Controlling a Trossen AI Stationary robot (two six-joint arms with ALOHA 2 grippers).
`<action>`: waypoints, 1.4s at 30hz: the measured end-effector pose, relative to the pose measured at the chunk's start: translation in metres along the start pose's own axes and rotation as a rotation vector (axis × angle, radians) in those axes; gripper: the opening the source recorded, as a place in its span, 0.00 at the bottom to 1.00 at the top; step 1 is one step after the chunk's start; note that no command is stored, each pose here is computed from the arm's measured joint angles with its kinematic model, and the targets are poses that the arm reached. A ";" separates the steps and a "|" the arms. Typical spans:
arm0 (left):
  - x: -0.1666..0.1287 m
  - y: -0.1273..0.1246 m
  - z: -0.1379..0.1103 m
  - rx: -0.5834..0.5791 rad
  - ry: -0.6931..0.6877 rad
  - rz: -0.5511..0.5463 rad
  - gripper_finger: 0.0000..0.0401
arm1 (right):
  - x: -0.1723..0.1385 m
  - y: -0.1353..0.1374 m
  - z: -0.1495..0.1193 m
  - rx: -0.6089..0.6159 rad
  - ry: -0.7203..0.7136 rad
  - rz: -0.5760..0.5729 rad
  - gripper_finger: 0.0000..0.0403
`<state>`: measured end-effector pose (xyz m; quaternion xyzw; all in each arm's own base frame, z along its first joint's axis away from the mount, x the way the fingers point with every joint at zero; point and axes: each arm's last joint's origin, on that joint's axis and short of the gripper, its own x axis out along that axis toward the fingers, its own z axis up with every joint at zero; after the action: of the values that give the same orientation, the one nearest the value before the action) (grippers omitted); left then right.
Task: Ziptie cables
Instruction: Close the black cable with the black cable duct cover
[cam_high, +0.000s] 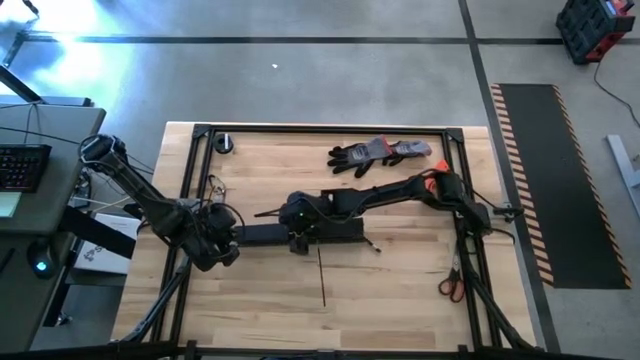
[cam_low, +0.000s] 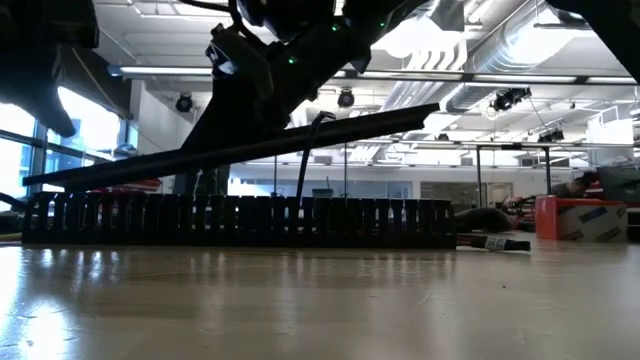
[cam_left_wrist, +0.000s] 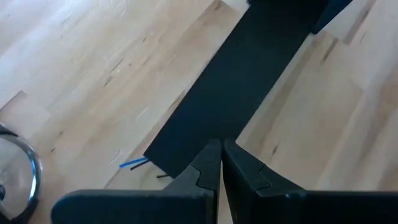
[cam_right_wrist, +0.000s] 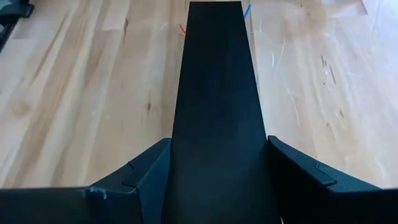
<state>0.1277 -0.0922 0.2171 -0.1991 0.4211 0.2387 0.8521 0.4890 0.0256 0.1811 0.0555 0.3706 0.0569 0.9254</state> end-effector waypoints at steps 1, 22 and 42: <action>0.002 0.001 -0.002 0.000 0.002 0.003 0.00 | 0.000 0.000 0.000 0.008 -0.001 0.001 0.51; 0.041 0.014 -0.033 -0.038 -0.017 -0.041 0.00 | 0.013 0.001 -0.012 0.048 0.054 -0.006 0.51; 0.034 0.014 -0.026 -0.024 -0.065 -0.077 0.00 | 0.004 0.004 0.003 0.045 0.064 0.007 0.51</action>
<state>0.1212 -0.0873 0.1728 -0.2175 0.3825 0.2168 0.8714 0.4939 0.0303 0.1816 0.0760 0.4009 0.0535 0.9114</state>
